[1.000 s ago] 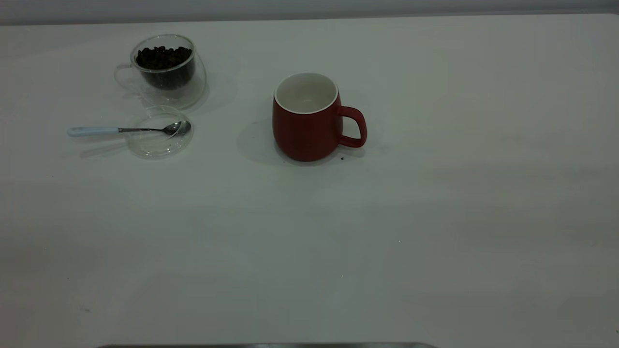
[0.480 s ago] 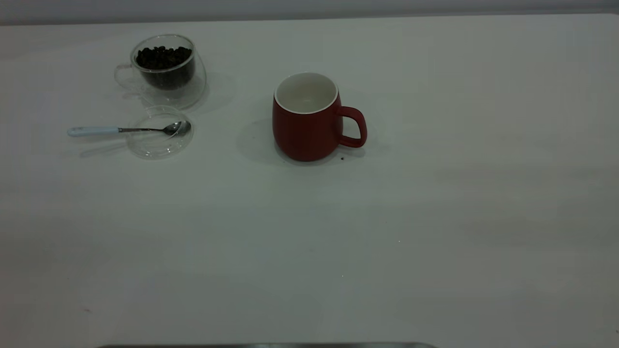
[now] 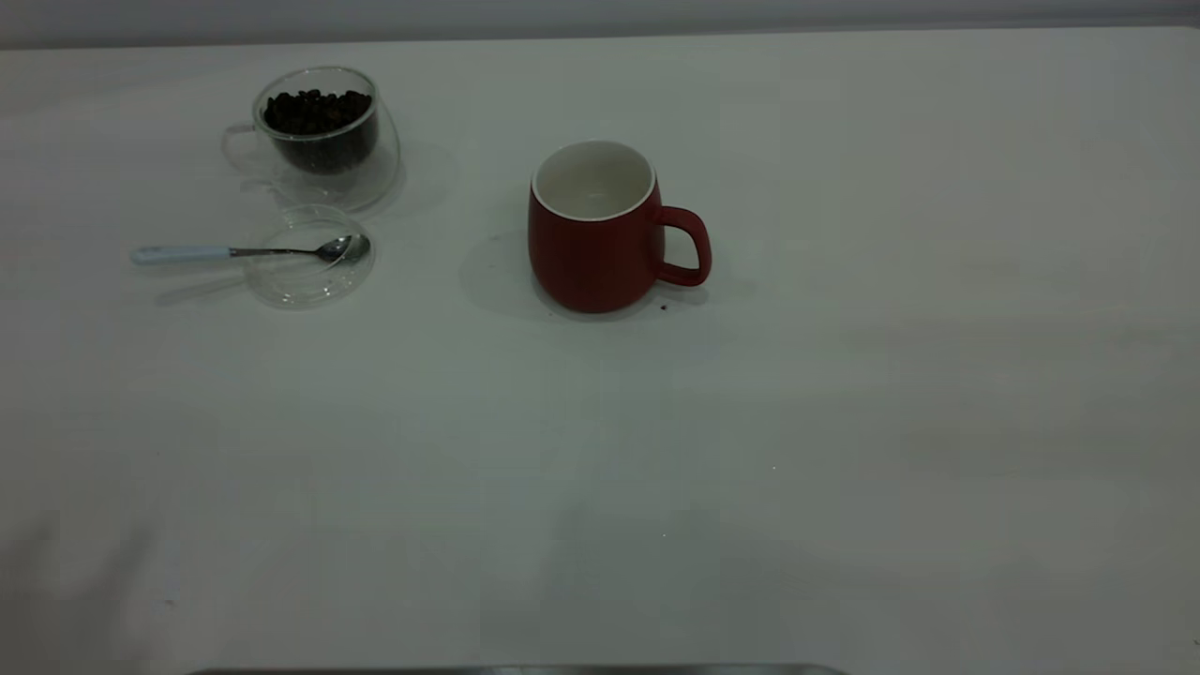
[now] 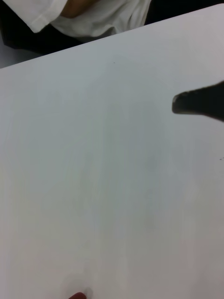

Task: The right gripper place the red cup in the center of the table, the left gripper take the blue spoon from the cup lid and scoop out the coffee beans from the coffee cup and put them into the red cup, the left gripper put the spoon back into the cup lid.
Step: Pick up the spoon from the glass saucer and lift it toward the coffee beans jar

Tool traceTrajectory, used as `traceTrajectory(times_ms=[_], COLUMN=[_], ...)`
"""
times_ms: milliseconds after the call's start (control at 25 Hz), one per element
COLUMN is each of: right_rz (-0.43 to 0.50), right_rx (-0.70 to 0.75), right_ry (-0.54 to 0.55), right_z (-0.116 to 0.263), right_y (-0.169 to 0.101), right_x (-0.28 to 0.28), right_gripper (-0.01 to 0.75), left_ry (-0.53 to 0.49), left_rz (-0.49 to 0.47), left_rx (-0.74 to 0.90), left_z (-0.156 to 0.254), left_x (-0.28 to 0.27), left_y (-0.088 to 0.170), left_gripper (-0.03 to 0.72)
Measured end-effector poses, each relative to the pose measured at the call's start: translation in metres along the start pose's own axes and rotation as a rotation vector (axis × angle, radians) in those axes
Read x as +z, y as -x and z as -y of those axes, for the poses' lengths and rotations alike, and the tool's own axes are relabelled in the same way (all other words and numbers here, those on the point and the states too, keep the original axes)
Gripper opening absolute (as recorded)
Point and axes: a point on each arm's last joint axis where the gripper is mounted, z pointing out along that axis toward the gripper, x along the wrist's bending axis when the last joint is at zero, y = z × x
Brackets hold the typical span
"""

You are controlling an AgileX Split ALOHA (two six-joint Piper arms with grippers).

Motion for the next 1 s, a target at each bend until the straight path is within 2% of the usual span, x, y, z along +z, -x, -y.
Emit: traceTrajectory(times_ms=[200, 360, 560, 760, 1000], right_rz=[0.000, 0.000, 0.000, 0.000, 0.000], right_rx=[0.000, 0.000, 0.000, 0.000, 0.000], right_ry=[0.000, 0.000, 0.000, 0.000, 0.000], right_z=[0.000, 0.000, 0.000, 0.000, 0.000], right_y=[0.000, 0.000, 0.000, 0.000, 0.000], right_x=[0.000, 0.000, 0.000, 0.000, 0.000], right_gripper=[0.574, 0.574, 0.574, 0.574, 0.574], left_ry=[-0.123, -0.223, -0.333, -0.330, -0.335], left_rz=[0.045, 0.022, 0.027, 0.147, 0.300], left_rx=[0.031, -0.015, -0.127, -0.252, -0.371], left_z=[-0.053, -0.080, -0.095, -0.091, -0.063], left_x=[0.061, 0.111, 0.150, 0.162, 0.176], left_y=[0.001, -0.015, -0.062, -0.121, -0.190], left_gripper=[0.587, 0.587, 0.587, 0.587, 0.587])
